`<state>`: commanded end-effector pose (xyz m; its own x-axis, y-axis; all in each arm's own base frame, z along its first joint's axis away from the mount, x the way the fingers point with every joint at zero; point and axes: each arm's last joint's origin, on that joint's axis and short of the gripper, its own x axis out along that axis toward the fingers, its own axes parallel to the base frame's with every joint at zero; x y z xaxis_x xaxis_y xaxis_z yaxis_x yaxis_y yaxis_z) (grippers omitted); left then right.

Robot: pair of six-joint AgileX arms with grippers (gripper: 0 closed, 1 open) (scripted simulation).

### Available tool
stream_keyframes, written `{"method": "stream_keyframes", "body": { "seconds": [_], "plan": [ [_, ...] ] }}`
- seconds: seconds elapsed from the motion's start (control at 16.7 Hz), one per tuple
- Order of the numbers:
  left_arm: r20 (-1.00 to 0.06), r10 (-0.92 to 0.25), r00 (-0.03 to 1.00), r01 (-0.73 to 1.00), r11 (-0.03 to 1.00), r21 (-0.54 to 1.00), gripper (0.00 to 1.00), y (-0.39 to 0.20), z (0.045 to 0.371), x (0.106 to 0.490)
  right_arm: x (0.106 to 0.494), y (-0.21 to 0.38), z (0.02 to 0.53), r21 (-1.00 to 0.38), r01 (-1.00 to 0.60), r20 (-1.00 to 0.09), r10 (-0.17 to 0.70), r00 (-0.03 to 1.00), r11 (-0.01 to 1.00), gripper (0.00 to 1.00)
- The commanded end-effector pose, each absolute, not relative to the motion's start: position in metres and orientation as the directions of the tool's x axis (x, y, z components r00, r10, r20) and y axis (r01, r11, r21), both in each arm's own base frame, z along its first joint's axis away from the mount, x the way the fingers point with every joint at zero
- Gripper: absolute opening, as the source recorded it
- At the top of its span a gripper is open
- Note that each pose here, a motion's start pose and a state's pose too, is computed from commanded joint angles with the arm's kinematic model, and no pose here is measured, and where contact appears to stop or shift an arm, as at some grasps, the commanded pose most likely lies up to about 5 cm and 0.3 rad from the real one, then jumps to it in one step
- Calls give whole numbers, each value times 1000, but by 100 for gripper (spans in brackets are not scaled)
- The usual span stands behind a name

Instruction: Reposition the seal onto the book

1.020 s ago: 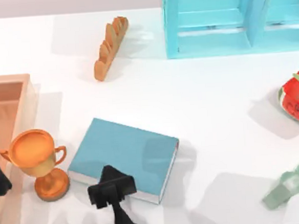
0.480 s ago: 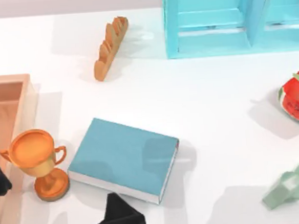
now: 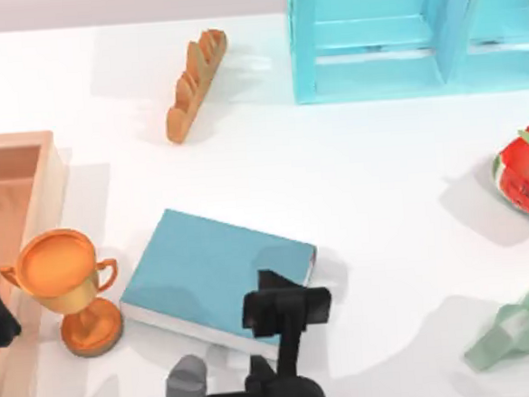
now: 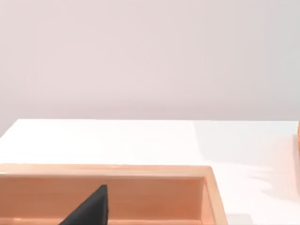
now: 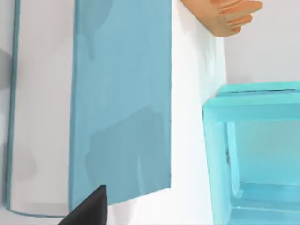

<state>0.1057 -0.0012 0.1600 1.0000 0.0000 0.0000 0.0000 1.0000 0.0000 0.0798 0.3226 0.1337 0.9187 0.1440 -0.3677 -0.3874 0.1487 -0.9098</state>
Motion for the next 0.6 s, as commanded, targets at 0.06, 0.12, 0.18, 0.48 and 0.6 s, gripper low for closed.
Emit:
{"method": "stream_keyframes", "body": {
  "seconds": [0.06,0.12,0.18,0.48,0.6],
  "plan": [
    [0,0,1000,0,1000,0,100,-1,160,106,95,308,144,-887,-409,-389,131,912,212,100],
    [0,0,1000,0,1000,0,100,-1,160,106,110,291,155,-859,-424,-407,121,905,286,100],
    [0,0,1000,0,1000,0,100,-1,160,106,124,272,167,-824,-430,-419,114,901,368,100],
    [0,0,1000,0,1000,0,100,-1,160,106,160,149,219,-559,-313,-375,103,921,768,100],
    [0,0,1000,0,1000,0,100,-1,160,106,154,102,226,-429,-226,-308,94,947,874,100]
  ]
}}
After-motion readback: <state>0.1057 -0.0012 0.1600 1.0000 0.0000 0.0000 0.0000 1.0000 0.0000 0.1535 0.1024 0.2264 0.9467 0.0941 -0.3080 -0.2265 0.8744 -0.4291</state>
